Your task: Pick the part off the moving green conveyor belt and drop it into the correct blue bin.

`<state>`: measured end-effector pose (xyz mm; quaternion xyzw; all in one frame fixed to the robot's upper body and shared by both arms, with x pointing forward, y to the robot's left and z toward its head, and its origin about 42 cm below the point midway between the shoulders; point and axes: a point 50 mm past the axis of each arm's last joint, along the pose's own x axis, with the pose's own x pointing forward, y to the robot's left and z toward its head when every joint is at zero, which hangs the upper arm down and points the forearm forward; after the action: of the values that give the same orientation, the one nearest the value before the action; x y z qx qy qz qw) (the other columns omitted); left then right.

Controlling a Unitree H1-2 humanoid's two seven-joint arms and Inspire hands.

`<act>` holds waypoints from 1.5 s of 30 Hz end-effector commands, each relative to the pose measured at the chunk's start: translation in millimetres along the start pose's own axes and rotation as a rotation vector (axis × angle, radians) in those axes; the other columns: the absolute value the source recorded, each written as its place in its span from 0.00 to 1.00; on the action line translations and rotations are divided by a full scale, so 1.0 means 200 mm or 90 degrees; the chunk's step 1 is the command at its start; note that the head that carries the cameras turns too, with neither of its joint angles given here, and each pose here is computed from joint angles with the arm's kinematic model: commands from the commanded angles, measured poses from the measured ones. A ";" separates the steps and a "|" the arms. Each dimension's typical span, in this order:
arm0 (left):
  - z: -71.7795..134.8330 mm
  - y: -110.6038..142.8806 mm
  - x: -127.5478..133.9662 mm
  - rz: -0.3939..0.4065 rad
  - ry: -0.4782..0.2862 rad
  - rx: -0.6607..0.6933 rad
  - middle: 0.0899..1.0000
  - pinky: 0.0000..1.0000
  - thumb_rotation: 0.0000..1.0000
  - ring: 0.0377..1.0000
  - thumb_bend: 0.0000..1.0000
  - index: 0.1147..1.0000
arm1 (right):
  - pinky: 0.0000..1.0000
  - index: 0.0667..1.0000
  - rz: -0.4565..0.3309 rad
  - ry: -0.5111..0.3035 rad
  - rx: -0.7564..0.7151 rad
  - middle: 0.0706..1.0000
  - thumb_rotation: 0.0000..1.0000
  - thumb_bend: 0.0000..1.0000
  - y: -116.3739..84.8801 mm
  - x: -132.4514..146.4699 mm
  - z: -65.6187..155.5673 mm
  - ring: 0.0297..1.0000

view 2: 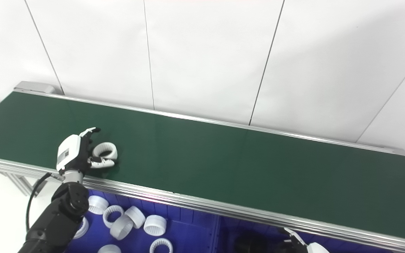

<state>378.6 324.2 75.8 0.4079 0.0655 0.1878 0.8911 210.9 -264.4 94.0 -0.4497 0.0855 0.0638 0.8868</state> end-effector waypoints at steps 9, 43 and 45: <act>0.06 0.04 0.03 -0.046 -0.082 -0.132 0.43 0.32 0.00 0.36 0.49 0.46 | 0.61 0.82 -0.030 -0.041 0.000 0.67 0.21 0.81 -0.05 0.00 0.05 0.67; -0.02 -0.03 -0.70 -0.064 -0.282 -0.252 0.39 0.18 0.00 0.32 0.49 0.45 | 0.56 0.80 -0.049 -0.067 -0.008 0.64 0.25 0.83 -0.06 -0.01 0.12 0.62; -0.08 -0.06 -0.74 -0.070 -0.266 -0.236 0.39 0.18 0.00 0.32 0.49 0.45 | 0.56 0.80 -0.044 -0.062 -0.010 0.65 0.29 0.83 -0.06 0.00 0.12 0.62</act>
<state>240.9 263.8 45.7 0.2602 -0.1063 0.0521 0.9583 209.1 -254.1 107.3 -0.4508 0.0580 0.0626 0.8885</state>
